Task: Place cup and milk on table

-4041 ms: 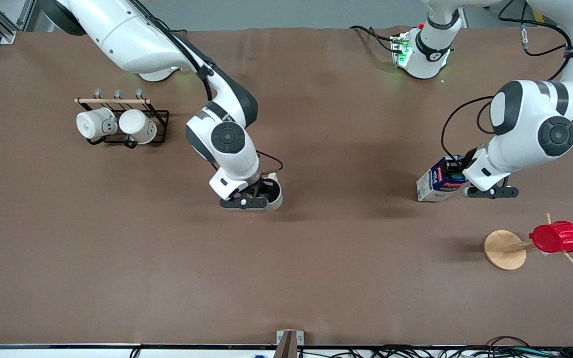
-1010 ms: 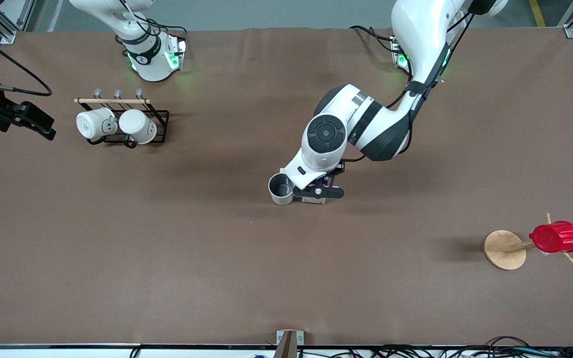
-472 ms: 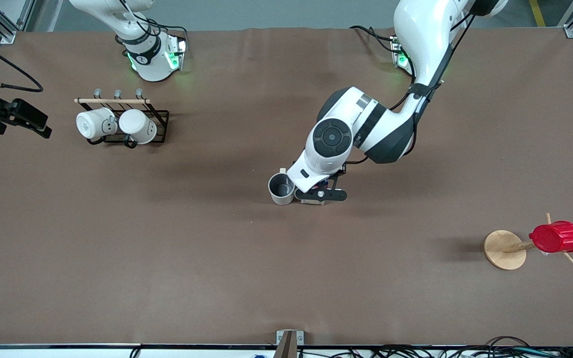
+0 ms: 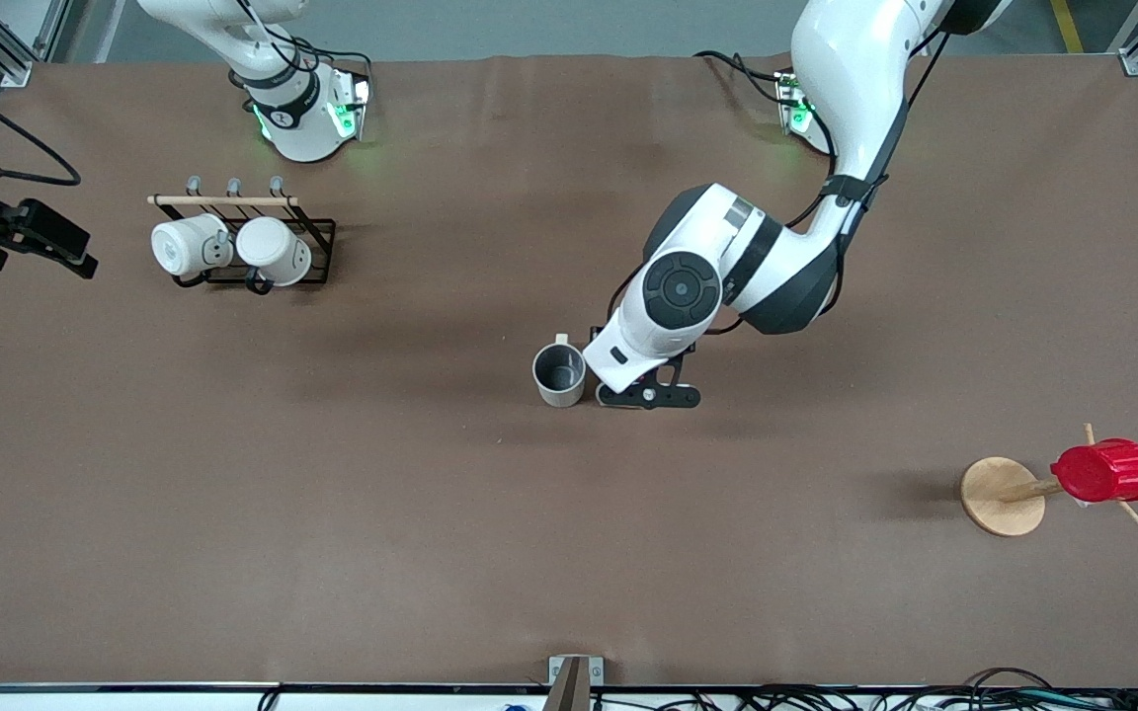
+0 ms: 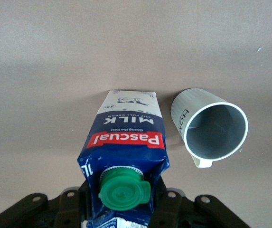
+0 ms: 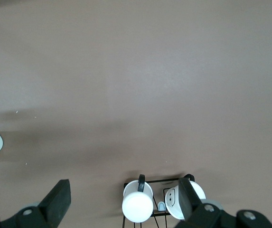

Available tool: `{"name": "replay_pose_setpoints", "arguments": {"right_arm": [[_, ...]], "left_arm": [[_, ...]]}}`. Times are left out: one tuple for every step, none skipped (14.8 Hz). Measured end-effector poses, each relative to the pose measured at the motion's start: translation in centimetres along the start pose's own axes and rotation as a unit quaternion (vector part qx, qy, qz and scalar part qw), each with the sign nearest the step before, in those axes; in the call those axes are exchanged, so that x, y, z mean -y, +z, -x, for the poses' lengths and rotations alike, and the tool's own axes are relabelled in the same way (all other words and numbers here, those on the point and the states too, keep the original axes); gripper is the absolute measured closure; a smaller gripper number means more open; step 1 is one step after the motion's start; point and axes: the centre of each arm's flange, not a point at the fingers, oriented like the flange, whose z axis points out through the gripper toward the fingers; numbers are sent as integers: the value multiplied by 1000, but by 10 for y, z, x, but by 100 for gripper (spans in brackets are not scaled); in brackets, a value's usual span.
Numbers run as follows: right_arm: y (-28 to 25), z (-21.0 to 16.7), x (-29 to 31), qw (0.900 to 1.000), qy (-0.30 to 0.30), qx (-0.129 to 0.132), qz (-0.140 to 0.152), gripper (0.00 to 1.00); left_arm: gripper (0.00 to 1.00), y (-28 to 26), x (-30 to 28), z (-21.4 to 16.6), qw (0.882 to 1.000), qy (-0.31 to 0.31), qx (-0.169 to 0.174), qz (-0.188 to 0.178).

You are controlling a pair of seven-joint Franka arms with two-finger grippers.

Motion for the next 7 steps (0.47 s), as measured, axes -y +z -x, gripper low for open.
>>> {"name": "replay_pose_setpoints", "arguments": {"right_arm": [[0,-1,-6,1000,4,0,0,0],[0,-1,-9,1000,6,0,0,0],[0,-1,-11,1000,7,0,0,0],[0,-1,-12,1000,7,1,0,0],[0,-1,-12,1000,8,1,0,0],[0,-1,-12,1000,8,1,-1,0],[1,-1,-12,1000,7,1,-1,0]], "left_arm": [[53,1,0,0,1000,1,1,0],[53,3,0,0,1000,1,2,-1],[53,4,0,0,1000,1,3,-2],[52,5,0,0,1000,1,4,-2],[51,6,0,0,1000,1,4,-2],[51,6,0,0,1000,1,4,-2],[44,6,-1,0,1000,2,4,-2]]}}
